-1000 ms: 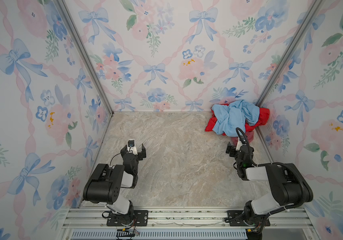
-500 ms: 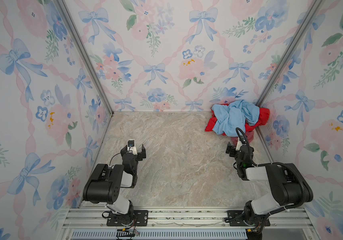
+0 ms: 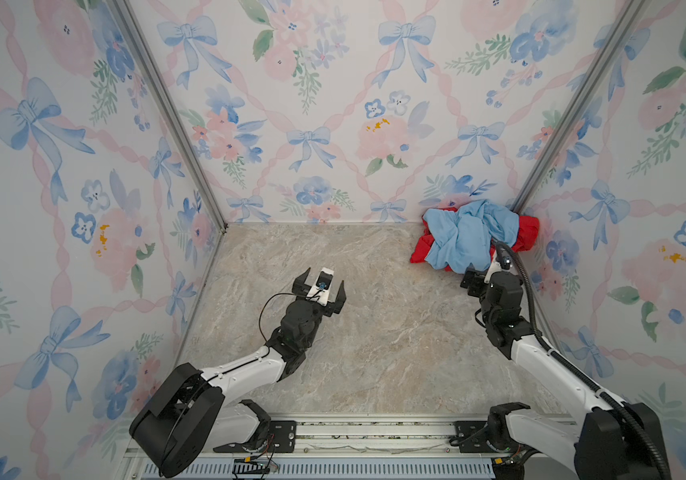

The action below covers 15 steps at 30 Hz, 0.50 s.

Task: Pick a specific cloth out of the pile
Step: 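Grasp the dusty-pink cloth in the pile with the right gripper while the left arm extends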

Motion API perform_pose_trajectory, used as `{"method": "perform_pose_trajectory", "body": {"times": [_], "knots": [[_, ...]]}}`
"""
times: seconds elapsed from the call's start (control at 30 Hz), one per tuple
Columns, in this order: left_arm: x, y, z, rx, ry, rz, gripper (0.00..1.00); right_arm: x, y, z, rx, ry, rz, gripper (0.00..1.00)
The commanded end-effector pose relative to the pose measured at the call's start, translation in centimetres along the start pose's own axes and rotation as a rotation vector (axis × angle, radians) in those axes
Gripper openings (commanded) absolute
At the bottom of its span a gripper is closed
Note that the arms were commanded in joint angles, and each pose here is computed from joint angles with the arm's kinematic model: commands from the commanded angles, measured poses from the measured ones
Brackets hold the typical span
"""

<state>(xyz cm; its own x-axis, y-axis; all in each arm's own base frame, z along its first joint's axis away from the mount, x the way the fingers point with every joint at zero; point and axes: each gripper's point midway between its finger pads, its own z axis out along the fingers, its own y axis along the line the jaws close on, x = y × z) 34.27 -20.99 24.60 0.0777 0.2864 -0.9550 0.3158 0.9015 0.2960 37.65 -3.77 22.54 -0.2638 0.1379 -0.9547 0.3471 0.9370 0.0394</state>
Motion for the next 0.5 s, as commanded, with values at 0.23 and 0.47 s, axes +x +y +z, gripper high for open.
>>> {"method": "perform_pose_trajectory", "body": {"times": [0.23, 0.47], "knots": [[-3.0, -16.9, 1.4, 0.573, 0.187, 0.677, 0.98, 8.2, -4.4, 6.6, 0.01, 0.575, 0.344, 0.83], [-2.3, -18.5, -0.6, 0.639, -0.005, 0.533, 0.98, 9.8, -5.4, 11.0, 0.032, 0.625, 0.344, 0.65]]}}
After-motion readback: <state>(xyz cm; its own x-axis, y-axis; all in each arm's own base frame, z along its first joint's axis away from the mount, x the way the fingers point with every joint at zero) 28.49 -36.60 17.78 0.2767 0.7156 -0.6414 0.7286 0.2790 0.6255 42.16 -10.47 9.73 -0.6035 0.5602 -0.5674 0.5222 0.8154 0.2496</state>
